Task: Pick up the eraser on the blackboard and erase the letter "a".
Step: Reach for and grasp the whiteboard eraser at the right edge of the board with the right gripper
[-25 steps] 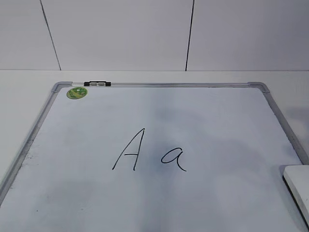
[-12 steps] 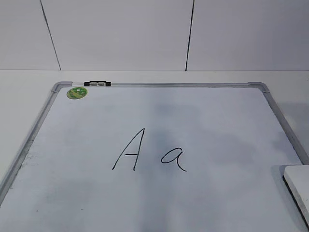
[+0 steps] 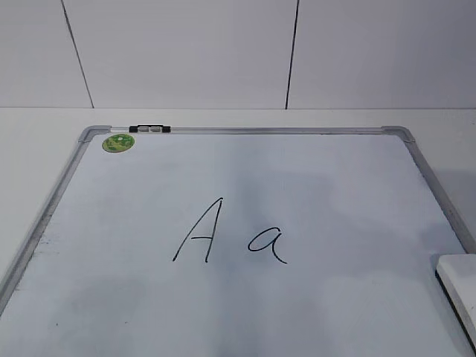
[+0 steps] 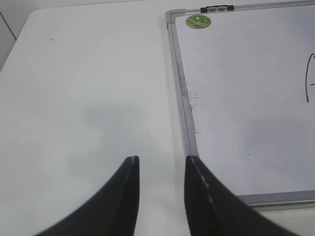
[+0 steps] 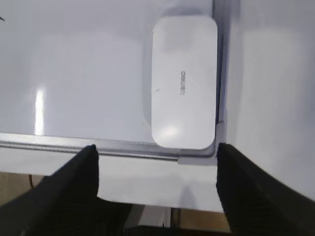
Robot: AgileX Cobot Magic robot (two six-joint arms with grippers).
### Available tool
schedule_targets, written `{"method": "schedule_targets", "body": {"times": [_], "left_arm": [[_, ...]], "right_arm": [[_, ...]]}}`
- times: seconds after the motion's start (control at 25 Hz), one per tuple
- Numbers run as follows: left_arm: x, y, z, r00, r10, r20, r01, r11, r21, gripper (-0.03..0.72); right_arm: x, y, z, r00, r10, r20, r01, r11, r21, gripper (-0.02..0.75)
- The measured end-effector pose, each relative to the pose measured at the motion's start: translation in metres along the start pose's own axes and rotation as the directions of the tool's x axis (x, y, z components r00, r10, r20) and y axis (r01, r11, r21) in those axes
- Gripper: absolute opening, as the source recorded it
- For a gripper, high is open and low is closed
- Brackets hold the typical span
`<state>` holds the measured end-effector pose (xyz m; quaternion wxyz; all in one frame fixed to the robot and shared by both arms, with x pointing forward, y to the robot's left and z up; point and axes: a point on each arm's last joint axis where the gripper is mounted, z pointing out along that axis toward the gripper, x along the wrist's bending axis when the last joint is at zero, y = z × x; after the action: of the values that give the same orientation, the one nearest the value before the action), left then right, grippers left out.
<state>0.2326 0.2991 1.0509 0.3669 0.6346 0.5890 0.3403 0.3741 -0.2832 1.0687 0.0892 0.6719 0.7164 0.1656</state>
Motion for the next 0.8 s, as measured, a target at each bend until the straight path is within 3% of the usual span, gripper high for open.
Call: {"method": "schedule_targets", "body": {"times": [0.16,0.48,0.8], "left_arm": [[0.0,0.0,0.0,1.0,0.0,0.0,0.0,1.0,0.0,0.235],[0.0,0.0,0.0,1.0,-0.001,0.001,0.001,1.0,0.0,0.235],[0.0,0.0,0.0,1.0,-0.001,0.001,0.001,1.0,0.0,0.235]], "right_arm": [[-0.004,0.006,0.016,1.0,0.018,0.023,-0.02,0.992,0.121,0.591],[-0.013,0.013,0.029,0.989,0.078,0.126,-0.1,0.979,0.176,0.591],[-0.002,0.023,0.052,0.986,-0.053,0.157,0.012,0.967,0.253,0.591]]}}
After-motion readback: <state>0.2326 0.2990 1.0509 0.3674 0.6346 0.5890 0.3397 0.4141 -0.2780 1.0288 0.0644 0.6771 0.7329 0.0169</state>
